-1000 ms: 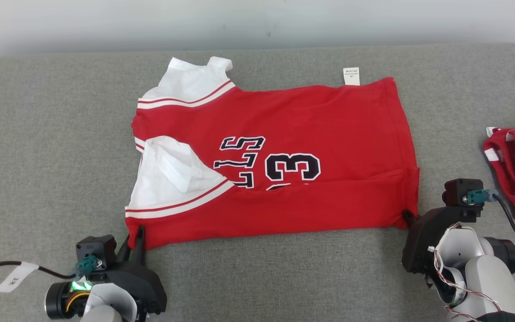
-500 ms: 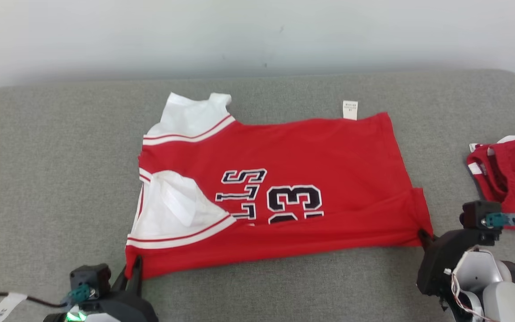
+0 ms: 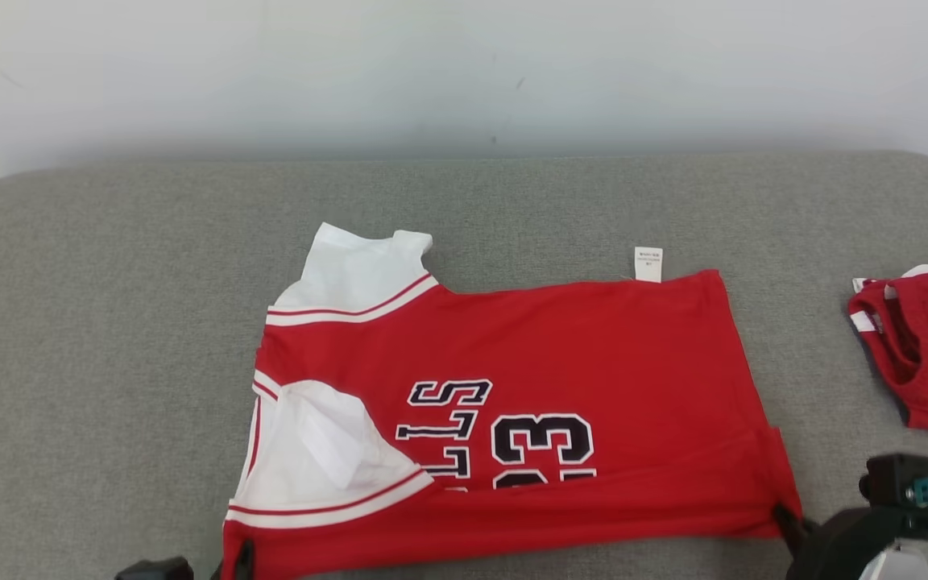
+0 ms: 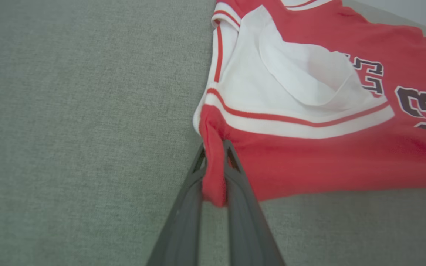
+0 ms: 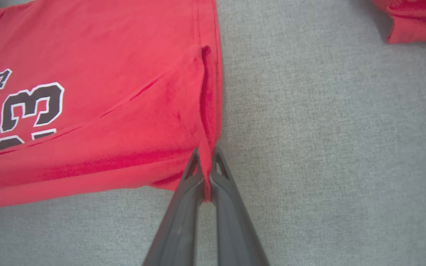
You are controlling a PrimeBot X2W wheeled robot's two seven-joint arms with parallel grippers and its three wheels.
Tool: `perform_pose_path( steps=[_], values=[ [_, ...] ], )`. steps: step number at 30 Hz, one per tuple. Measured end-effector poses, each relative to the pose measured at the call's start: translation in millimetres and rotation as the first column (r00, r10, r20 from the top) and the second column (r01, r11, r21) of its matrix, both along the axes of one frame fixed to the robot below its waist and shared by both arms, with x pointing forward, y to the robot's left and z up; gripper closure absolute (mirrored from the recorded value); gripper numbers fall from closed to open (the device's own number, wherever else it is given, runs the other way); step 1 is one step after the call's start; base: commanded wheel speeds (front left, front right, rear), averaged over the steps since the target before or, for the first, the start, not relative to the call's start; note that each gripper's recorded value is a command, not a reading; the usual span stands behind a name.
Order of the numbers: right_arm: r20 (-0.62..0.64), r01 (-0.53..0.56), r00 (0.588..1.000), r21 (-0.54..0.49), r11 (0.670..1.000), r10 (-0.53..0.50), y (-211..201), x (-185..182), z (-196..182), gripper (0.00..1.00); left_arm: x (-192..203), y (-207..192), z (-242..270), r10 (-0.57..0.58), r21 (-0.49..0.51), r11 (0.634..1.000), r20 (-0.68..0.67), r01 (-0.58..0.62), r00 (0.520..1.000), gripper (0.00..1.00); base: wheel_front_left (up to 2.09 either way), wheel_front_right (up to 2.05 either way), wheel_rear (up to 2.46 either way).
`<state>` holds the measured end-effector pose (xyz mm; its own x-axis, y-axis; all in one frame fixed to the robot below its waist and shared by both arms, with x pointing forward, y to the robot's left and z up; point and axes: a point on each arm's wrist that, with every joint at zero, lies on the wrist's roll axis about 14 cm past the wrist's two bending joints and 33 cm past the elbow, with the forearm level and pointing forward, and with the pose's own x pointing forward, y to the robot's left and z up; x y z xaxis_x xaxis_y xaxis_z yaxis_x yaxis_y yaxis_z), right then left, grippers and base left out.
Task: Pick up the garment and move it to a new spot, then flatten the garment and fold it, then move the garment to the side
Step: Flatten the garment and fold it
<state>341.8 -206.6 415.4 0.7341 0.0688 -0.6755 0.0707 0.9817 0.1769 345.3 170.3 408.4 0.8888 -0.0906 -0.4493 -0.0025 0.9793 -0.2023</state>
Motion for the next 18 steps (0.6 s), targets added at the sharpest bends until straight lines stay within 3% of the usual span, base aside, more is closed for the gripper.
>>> perform_pose_path(
  steps=[12, 13, 14, 15, 18],
  values=[
    [-0.107, -0.028, 0.994, 0.074, 0.997, 0.036, 18.1, -38.6, -27.9, 1.0, -20.7, 2.3, -14.0, 0.022, 0.007, 1.0, -0.054, -0.021, 0.998, 1.0, 0.0, 0.0, 0.0],
    [-0.111, -0.028, 0.993, 0.075, 0.997, 0.037, 18.6, -39.1, -29.2, 0.91, -21.1, 2.8, -15.6, 0.024, 0.008, 1.0, -0.057, -0.024, 0.998, 1.0, 0.0, 0.0, 0.0],
    [-0.114, -0.028, 0.993, 0.076, 0.997, 0.037, 19.0, -39.6, -30.6, 0.14, -21.7, 3.4, -17.4, 0.025, 0.01, 1.0, -0.06, -0.024, 0.998, 0.63, 0.0, 0.0, 0.0],
    [-0.119, -0.028, 0.992, 0.074, 0.997, 0.037, 18.9, -40.7, -32.4, 0.0, -22.6, 4.3, -19.3, 0.025, 0.014, 1.0, -0.064, -0.025, 0.998, 0.0, 0.0, 0.0, 0.0],
    [-0.123, -0.021, 0.992, 0.067, 0.998, 0.029, 16.5, -42.0, -35.8, 0.0, -24.1, 9.4, -23.5, 0.043, 0.026, 0.999, -0.066, -0.041, 0.997, 0.0, 0.0, 0.0, 0.0]
  ],
)
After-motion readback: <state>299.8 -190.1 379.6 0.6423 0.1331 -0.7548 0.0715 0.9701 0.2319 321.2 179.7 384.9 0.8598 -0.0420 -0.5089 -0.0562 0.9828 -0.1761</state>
